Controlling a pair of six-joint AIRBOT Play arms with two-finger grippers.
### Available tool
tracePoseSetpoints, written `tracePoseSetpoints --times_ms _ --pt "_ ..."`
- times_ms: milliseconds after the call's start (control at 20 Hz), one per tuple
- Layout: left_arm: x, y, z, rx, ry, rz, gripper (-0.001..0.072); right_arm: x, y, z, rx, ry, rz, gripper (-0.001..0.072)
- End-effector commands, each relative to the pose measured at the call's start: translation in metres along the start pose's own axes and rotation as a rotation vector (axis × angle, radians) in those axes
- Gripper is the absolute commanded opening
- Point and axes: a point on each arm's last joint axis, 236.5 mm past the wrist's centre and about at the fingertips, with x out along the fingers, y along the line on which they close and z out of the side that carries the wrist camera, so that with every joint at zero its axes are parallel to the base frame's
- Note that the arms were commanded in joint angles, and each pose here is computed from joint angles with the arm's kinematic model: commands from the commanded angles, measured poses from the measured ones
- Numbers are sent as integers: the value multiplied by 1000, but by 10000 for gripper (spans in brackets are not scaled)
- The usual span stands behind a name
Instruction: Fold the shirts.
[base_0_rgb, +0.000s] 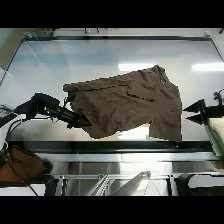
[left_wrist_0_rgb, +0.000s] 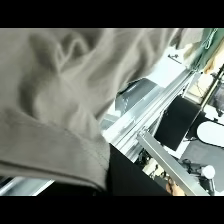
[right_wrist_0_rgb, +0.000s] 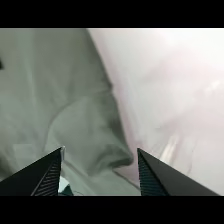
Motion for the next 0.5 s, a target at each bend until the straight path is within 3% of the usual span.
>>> tracePoseSetpoints --times_ms 0,200,300,400,450 --pt "-11 -10 -2 29 -19 -8 18 19 -19 -19 32 76 -67 508" --pt "-22 -8 3 22 -51 -14 18 43 -5 -39 -12 147 -70 507" --pt "-24 -7 4 18 -58 -16 18 52 25 -44 -56 166 20 491" --pt "-25 -8 4 17 -61 -18 18 48 78 -54 -127 190 235 35" --pt "-26 -11 4 19 -65 -28 19 36 110 -58 -169 191 366 26"
